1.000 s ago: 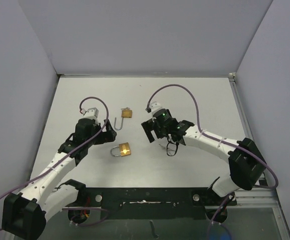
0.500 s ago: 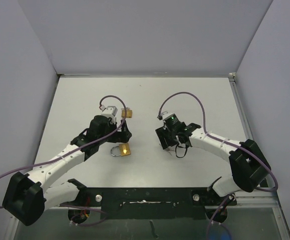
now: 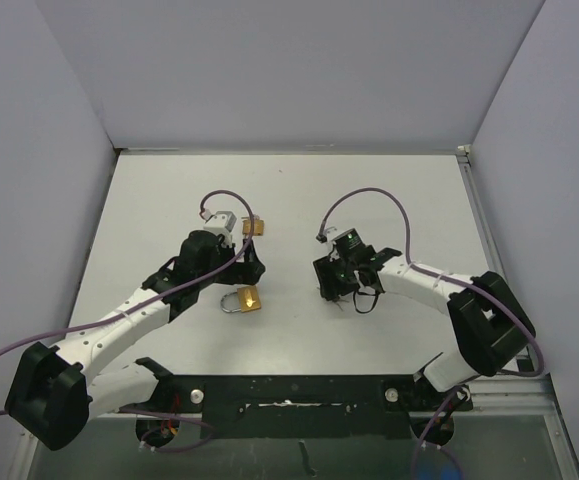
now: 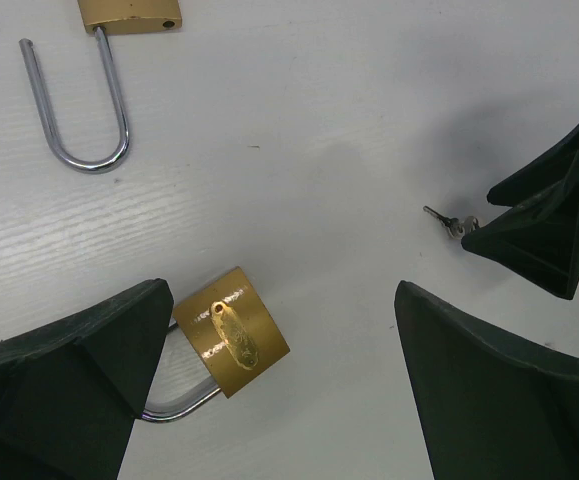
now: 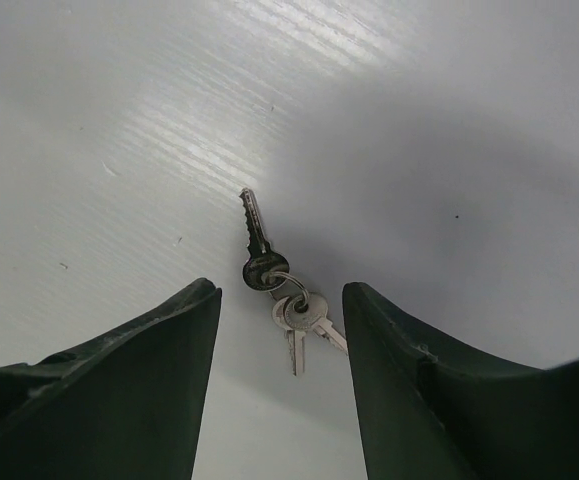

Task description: Unlock with the key

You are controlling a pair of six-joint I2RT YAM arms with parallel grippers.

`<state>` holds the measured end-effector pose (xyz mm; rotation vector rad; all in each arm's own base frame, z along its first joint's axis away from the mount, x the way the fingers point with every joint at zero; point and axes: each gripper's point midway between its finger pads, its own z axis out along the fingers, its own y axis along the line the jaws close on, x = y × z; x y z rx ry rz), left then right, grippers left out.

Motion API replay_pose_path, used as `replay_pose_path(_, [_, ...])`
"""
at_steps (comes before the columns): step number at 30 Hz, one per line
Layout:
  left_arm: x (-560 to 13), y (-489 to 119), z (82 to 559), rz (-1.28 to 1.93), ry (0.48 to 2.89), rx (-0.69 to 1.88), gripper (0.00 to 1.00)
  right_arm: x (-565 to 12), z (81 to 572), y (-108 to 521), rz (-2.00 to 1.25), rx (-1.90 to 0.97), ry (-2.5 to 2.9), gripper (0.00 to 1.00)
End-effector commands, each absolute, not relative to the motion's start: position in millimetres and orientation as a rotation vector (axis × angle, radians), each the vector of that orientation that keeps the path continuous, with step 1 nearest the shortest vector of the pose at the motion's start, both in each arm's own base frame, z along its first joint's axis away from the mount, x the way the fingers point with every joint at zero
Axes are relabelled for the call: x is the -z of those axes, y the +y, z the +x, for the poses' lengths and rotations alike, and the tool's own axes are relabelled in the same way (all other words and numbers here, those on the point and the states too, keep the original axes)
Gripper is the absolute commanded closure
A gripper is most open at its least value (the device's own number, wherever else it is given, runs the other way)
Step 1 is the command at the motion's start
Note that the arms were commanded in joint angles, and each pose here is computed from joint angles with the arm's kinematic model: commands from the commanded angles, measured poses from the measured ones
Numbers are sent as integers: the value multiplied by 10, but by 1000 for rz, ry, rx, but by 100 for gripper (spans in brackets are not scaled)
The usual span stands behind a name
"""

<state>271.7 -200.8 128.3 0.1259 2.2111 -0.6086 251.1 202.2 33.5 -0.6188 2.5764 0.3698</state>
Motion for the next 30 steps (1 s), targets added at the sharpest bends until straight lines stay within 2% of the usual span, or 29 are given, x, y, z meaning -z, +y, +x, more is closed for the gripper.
replay_pose_path(1, [-1506, -2092, 2824, 116, 2130, 648, 5, -367, 2598, 2151, -652, -439, 2517, 46])
replay_pose_path(18, [-1459, -2075, 2825, 110, 2138, 636, 5, -144, 2529, 2209, -786, -287, 2531, 46])
replay_pose_path(25, [-1452, -2051, 2811, 105, 2138, 628, 5, -89, 2488, 2161, -794, -195, 2549, 51])
replay_pose_path(30, [-1434, -2048, 2810, 104, 2142, 626, 5, -73, 2476, 2113, -794, -159, 2558, 61])
